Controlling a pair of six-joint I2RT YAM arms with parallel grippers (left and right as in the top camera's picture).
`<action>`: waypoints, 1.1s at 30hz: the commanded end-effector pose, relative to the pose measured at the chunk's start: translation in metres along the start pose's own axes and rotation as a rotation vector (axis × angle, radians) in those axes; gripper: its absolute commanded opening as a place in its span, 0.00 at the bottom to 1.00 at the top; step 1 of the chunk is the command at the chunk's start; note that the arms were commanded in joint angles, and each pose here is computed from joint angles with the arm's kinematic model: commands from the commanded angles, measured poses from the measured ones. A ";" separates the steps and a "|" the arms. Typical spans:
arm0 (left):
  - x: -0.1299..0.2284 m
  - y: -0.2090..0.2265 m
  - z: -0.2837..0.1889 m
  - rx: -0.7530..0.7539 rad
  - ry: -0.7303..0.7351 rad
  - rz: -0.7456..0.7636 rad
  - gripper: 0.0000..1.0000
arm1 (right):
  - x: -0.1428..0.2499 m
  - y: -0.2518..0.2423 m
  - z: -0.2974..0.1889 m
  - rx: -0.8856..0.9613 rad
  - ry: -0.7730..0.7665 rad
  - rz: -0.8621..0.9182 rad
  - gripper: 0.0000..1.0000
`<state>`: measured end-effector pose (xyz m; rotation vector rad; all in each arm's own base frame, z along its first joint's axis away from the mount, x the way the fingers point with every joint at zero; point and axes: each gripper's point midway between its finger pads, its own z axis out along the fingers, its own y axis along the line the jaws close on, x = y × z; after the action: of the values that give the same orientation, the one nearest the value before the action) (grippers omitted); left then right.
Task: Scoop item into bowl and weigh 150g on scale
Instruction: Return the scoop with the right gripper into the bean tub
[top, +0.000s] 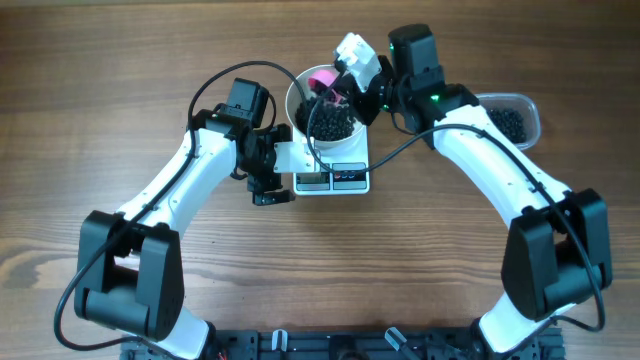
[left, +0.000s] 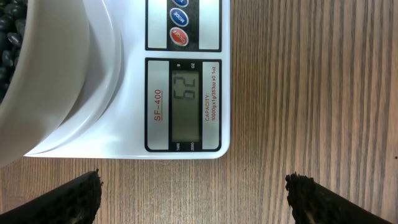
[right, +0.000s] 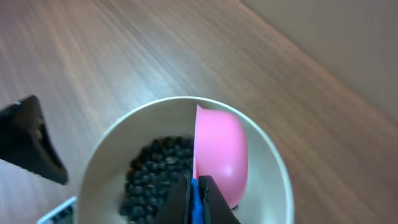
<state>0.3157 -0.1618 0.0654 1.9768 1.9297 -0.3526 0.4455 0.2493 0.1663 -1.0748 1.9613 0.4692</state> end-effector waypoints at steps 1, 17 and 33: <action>0.001 -0.004 0.004 0.022 -0.014 0.009 1.00 | -0.035 -0.009 -0.034 0.091 -0.062 -0.137 0.04; 0.001 -0.004 0.004 0.022 -0.014 0.009 1.00 | -0.027 0.010 -0.058 0.042 0.001 -0.340 0.04; 0.001 -0.004 0.004 0.022 -0.014 0.009 1.00 | 0.078 -0.108 -0.159 0.190 0.022 0.806 0.04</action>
<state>0.3158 -0.1618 0.0654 1.9767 1.9294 -0.3523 0.4355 0.0780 0.1944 -0.2803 2.3571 0.6277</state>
